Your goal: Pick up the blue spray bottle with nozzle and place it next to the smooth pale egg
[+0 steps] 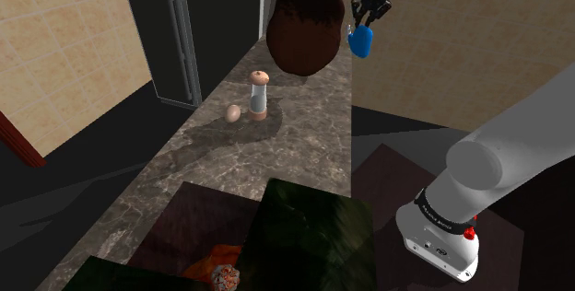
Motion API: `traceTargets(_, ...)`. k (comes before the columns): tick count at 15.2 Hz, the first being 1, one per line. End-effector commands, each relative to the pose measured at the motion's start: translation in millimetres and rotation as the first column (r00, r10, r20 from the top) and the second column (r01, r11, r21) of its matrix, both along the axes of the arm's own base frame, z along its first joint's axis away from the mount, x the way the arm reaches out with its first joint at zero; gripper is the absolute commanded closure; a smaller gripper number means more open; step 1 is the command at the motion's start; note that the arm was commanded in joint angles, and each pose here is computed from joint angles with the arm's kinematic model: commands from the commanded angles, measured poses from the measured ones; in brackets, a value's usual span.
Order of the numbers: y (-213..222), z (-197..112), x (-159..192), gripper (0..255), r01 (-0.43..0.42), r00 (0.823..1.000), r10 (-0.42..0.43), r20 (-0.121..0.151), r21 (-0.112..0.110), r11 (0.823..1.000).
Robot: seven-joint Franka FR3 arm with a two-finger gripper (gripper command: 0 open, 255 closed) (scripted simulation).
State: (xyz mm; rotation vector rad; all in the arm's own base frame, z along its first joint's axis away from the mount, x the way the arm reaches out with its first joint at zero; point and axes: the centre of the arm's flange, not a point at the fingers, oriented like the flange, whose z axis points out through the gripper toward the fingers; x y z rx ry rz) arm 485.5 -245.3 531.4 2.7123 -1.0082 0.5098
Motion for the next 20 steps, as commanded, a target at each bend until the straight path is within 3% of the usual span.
traceTargets(1,0,10,0,255,0.000,1.000,0.000,0.000,0.000,1.000)
traceTargets(14,0,77,0,255,0.000,1.000,0.000,0.000,0.000,1.000)
traceTargets(20,72,54,22,255,0.000,1.000,0.000,0.000,0.000,1.000)
